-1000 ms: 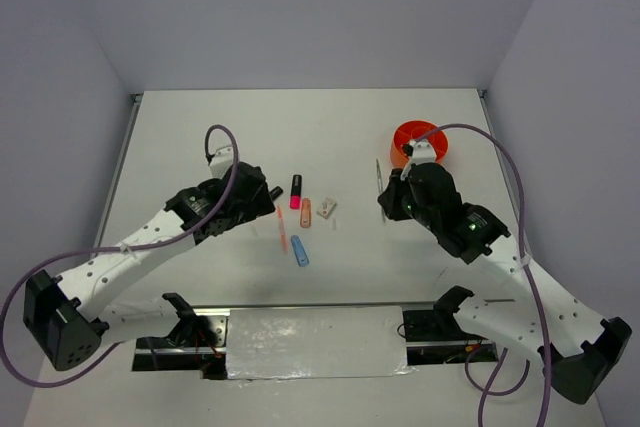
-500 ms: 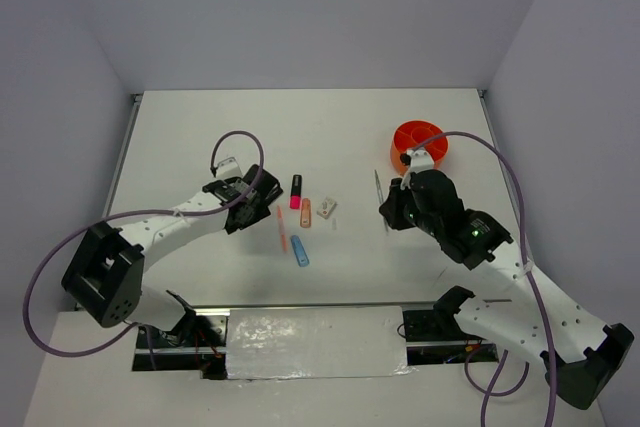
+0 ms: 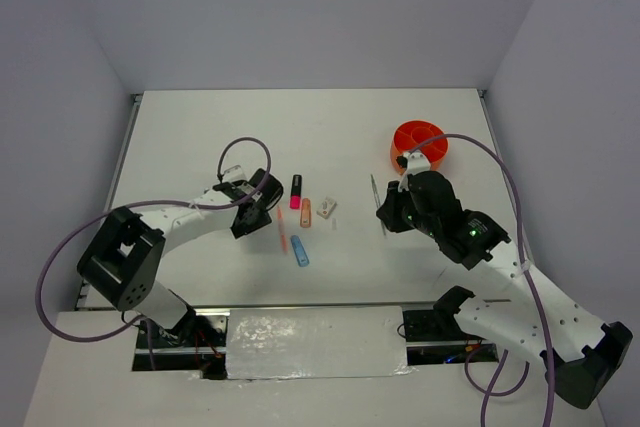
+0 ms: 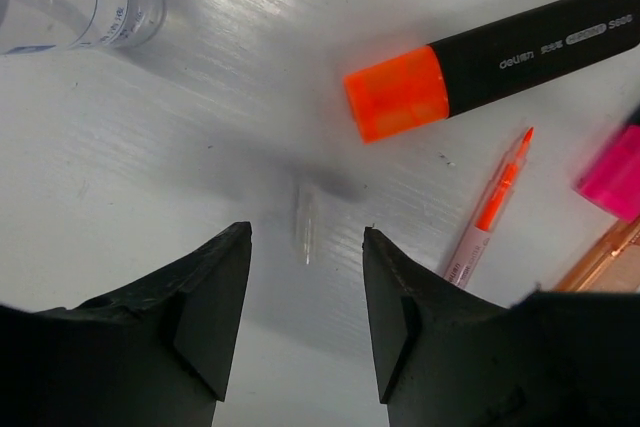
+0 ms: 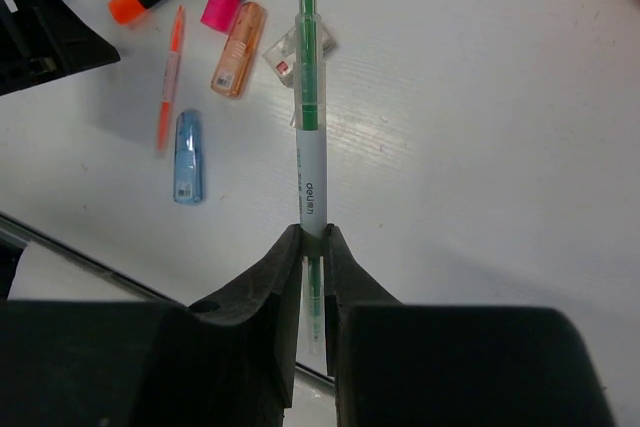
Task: Sort the stationery into containers
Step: Pick up the pen cap from the center of the board.
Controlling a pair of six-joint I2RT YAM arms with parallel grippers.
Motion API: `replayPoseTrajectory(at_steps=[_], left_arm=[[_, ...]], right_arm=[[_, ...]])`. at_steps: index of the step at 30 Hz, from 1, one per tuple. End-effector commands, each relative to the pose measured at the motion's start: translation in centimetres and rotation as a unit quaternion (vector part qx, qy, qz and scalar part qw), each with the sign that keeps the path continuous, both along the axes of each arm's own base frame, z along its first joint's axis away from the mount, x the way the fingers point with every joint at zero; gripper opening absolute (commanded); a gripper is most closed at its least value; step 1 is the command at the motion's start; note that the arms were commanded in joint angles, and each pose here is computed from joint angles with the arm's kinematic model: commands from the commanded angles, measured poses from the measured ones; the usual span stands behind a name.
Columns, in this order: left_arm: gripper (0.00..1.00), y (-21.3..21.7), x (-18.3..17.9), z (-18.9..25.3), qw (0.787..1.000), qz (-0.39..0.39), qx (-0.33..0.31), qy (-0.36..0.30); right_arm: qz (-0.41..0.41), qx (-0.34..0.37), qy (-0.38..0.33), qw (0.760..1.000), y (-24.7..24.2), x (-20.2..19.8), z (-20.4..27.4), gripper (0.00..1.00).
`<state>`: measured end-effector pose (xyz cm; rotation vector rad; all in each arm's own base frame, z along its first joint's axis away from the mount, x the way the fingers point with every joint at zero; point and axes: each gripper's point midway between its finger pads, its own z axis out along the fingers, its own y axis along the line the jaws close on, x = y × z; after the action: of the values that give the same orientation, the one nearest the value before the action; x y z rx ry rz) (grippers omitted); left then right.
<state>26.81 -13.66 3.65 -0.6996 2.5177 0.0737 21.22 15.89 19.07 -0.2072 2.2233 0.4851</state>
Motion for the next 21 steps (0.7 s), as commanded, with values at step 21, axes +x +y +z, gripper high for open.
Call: replayPoseTrajectory(at_steps=[21], left_arm=[[0.22,0.5,-1.9,-4.0,0.999,-0.007,0.001,0.042]], right_arm=[[0.029,0.019,-0.006,0.999,1.3,-0.1,0.0,0.0]])
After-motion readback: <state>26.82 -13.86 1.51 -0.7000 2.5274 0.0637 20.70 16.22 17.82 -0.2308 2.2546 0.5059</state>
